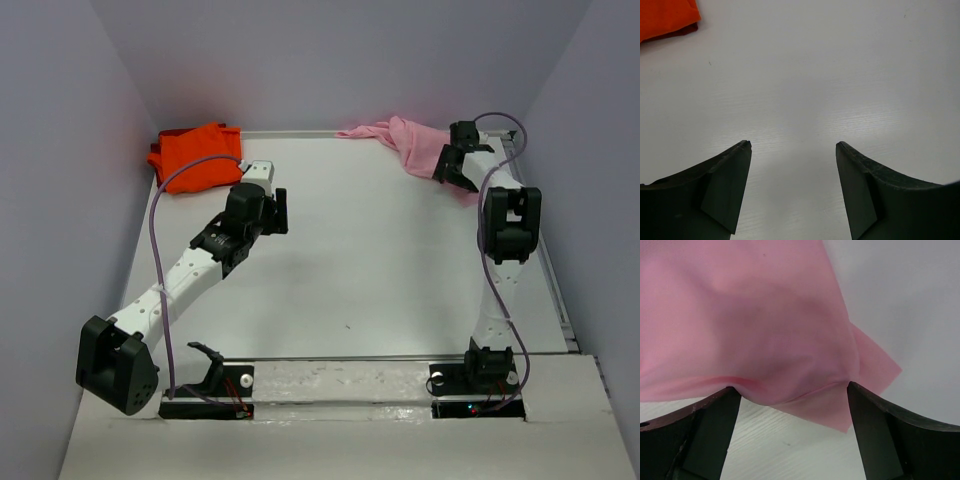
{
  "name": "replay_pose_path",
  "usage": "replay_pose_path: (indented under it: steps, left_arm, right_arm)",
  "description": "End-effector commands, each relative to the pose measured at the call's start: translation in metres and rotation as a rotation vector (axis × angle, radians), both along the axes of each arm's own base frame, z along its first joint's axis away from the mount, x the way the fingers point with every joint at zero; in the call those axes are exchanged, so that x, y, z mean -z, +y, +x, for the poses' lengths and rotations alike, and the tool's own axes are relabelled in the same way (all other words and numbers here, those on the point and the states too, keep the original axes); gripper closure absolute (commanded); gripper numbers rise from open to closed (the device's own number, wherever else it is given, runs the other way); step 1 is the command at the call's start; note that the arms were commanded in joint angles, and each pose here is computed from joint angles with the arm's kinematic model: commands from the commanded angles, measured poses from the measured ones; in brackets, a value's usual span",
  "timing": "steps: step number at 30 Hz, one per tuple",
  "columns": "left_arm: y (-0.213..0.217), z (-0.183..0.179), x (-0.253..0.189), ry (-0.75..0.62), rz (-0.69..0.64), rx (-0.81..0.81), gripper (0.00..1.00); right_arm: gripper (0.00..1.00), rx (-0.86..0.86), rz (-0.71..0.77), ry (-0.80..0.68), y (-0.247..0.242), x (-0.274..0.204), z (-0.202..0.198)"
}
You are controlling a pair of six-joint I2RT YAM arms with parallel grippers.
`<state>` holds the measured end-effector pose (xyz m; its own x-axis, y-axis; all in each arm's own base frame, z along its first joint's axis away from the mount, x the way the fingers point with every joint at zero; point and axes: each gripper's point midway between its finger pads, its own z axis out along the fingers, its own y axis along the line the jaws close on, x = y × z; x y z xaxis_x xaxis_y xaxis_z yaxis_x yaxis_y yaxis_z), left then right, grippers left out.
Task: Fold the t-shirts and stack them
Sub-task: Grab crumpled tshirt from the corner of the board with the right arm
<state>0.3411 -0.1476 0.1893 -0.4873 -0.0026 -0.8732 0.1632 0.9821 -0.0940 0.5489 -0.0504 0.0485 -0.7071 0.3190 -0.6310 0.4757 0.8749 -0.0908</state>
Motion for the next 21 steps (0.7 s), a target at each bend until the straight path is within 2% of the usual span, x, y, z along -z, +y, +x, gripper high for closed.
replay_pose_path:
  steps: [1,5,8,9,10,11,12,18,21]
  left_arm:
    - [-0.006,0.007,-0.020,-0.052,-0.024,0.018,0.22]
    - [-0.007,0.007,-0.019,-0.049,-0.028,0.023,0.22]
    - [-0.008,0.007,-0.019,-0.047,-0.032,0.029,0.22]
    - [-0.009,0.007,-0.019,-0.045,-0.033,0.031,0.22]
    - [-0.009,0.007,-0.019,-0.045,-0.033,0.029,0.22]
    - [-0.009,0.007,-0.019,-0.044,-0.034,0.031,0.22]
    - [-0.009,0.007,-0.019,-0.046,-0.034,0.029,0.22]
    - [-0.007,0.007,-0.022,-0.054,-0.030,0.023,0.22]
    - [-0.005,0.007,-0.022,-0.056,-0.026,0.015,0.22]
  right_arm:
    - [0.08,0.037,0.029,-0.039,-0.005,-0.018,0.000]
    - [0.13,0.044,0.049,-0.012,-0.006,-0.004,-0.005]
    - [0.41,0.019,0.075,0.001,0.000,0.001,-0.006]
    - [0.55,0.015,0.078,0.006,0.000,0.003,-0.008]
    - [0.87,0.012,0.086,0.009,0.002,0.004,-0.009]
    - [0.97,0.011,0.092,0.008,0.003,0.004,-0.009]
    - [1.00,0.011,0.101,0.014,0.005,0.007,-0.012]
    - [1.00,-0.024,0.225,-0.069,0.028,-0.006,-0.020]
    - [1.00,-0.072,0.280,-0.093,0.050,-0.018,-0.043]
